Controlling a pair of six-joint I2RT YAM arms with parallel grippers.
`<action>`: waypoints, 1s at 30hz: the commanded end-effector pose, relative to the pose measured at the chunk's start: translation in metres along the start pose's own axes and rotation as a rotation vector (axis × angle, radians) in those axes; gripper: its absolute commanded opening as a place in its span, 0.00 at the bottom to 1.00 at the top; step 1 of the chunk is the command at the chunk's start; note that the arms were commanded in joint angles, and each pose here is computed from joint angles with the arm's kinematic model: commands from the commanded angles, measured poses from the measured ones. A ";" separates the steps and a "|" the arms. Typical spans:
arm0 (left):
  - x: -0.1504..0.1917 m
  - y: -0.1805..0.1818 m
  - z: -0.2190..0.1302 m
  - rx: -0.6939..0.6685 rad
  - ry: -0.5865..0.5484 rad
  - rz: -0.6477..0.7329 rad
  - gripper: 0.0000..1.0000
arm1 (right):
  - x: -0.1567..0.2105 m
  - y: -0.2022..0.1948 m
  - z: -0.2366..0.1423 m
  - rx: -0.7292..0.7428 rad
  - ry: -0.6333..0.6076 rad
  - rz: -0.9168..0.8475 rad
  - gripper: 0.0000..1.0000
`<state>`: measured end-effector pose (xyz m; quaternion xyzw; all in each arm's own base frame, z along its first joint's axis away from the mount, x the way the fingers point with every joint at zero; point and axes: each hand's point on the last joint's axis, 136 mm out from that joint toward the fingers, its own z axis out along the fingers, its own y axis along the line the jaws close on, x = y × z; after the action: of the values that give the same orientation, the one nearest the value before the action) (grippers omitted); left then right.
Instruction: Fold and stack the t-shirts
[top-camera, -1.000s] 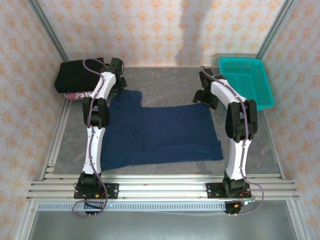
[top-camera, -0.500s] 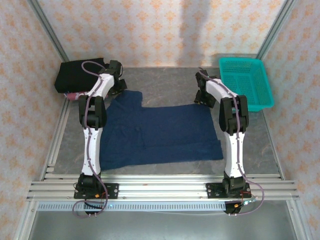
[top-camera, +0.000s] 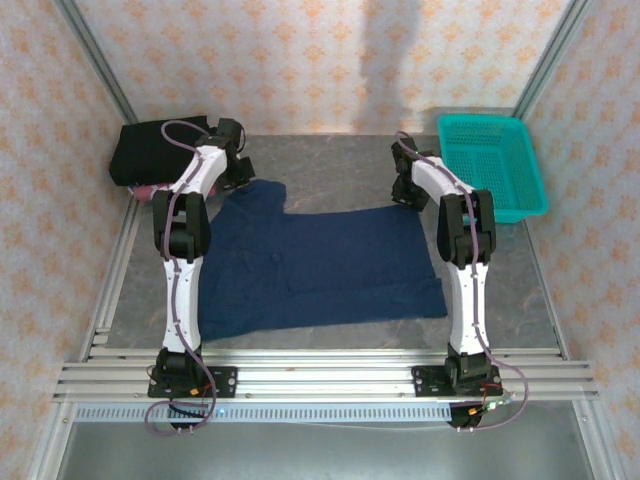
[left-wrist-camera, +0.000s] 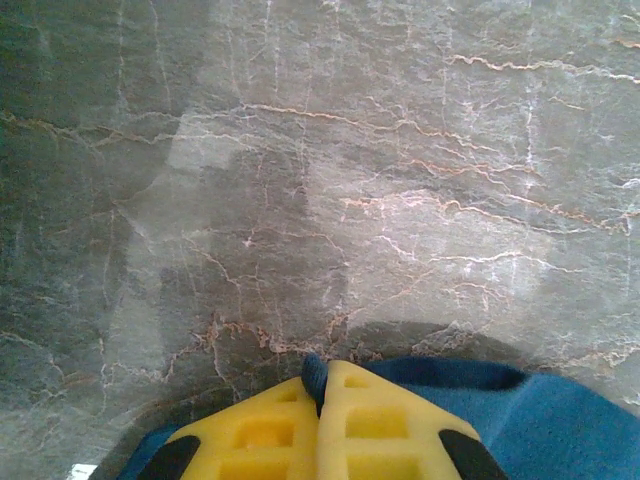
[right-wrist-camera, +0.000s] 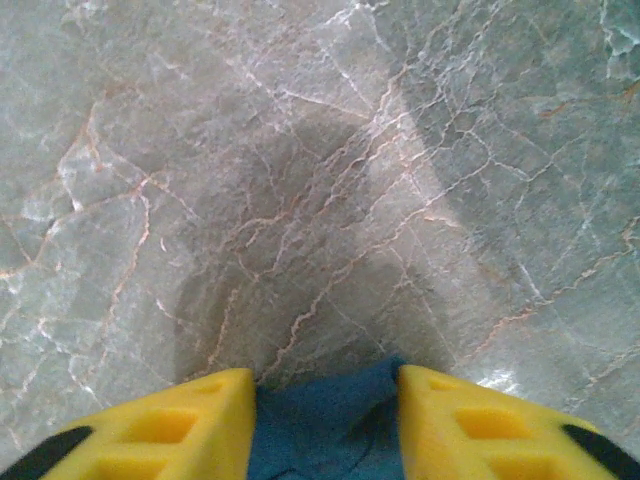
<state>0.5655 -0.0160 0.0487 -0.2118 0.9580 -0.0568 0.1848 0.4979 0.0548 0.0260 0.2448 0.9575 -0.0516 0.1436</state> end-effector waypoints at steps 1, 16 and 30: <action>-0.004 -0.007 -0.031 0.017 -0.024 0.027 0.00 | 0.002 -0.012 0.019 0.063 0.013 0.002 0.31; 0.002 -0.011 -0.091 0.060 -0.097 0.044 0.00 | -0.021 -0.006 -0.037 -0.066 -0.120 -0.015 0.00; 0.046 0.000 -0.141 0.095 -0.131 0.049 0.00 | -0.008 -0.030 -0.075 -0.069 -0.169 -0.090 0.00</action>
<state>0.4780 -0.0212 0.1367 -0.1992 0.9516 -0.0697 0.2236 0.4762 0.0482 0.0829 0.1996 0.9569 -0.0299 0.2089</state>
